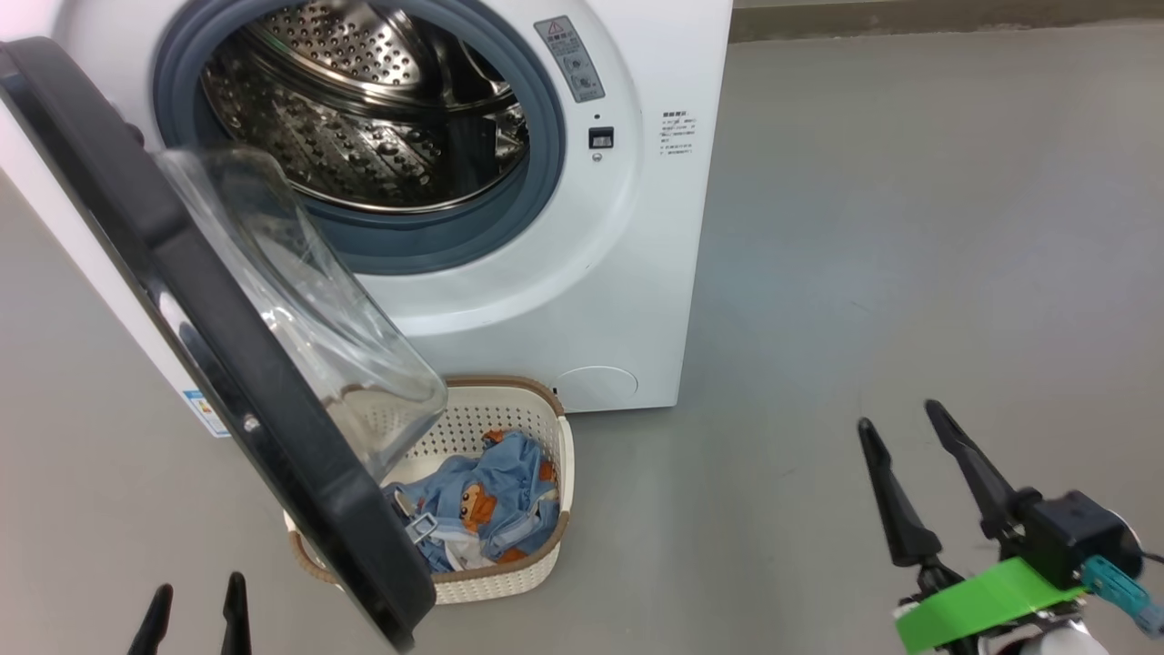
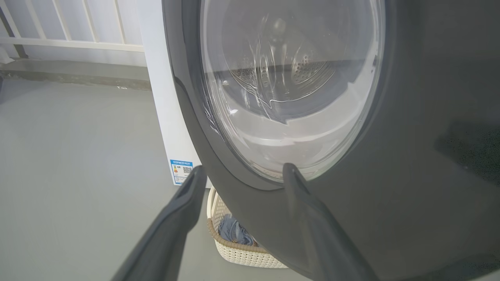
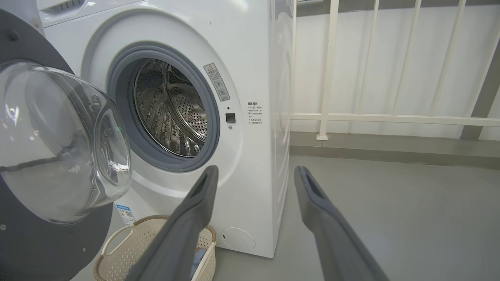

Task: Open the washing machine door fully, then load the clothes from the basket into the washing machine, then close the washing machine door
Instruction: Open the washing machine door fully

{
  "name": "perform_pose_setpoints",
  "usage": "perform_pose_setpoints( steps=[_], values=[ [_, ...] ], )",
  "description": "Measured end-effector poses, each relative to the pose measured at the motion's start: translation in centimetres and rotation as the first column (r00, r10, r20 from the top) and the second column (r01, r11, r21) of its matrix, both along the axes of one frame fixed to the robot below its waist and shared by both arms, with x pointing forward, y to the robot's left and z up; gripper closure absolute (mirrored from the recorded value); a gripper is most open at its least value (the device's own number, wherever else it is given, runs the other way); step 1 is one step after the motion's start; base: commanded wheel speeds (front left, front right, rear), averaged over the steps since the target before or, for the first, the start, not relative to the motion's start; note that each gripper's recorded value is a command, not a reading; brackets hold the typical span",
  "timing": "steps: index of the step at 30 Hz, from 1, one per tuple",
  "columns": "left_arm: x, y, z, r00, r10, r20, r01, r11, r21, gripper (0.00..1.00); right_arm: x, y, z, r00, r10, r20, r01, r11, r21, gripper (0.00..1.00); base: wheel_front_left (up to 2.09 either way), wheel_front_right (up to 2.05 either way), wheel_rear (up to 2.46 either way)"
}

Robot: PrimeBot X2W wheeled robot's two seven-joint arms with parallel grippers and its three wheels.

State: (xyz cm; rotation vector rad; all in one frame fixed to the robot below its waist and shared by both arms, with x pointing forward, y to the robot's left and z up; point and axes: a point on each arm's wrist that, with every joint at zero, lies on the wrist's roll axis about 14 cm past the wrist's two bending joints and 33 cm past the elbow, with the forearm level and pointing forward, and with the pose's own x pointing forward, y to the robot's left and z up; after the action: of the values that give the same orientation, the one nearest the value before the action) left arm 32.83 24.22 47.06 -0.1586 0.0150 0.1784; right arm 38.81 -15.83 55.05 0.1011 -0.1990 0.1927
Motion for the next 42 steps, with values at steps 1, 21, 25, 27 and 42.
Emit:
perform_pose_setpoints(
  steps=[1, 21, 25, 27, 42],
  values=[
    [-0.1, 0.0, 0.0, 1.000, 0.001, -0.001, -0.001, 1.000, 0.000, 0.00, -0.2, -0.3, -0.1, 1.000, -0.013, -0.003, 0.013, 1.000, -0.005, 0.00, 0.00, 0.00, 0.00],
    [-1.2, 0.5, -0.5, 1.000, 0.016, -0.017, -0.016, 1.000, 0.002, 0.00, -2.7, -5.1, -4.4, 0.975, -0.182, -0.127, 0.178, 0.983, -0.039, 0.00, 0.00, 0.00, 0.00],
    [-1.3, 0.6, -0.5, 1.000, 0.017, -0.018, -0.016, 1.000, 0.008, 0.00, -2.8, -5.5, -4.8, 0.971, -0.194, -0.137, 0.190, 0.981, -0.042, 0.00, 0.00, 0.00, 0.00],
    [-1.3, 0.6, -0.5, 1.000, 0.017, -0.017, -0.017, 1.000, 0.008, 0.00, -2.8, -5.7, -4.8, 0.970, -0.200, -0.138, 0.196, 0.980, -0.042, 0.00, 0.00, 0.00, 0.00],
    [-1.3, 0.6, -0.6, 1.000, 0.017, -0.021, -0.017, 1.000, 0.010, 0.00, -2.8, -5.8, -5.0, 0.968, -0.206, -0.144, 0.202, 0.979, -0.040, 0.00, 0.00, 0.00, 0.00]
  ],
)
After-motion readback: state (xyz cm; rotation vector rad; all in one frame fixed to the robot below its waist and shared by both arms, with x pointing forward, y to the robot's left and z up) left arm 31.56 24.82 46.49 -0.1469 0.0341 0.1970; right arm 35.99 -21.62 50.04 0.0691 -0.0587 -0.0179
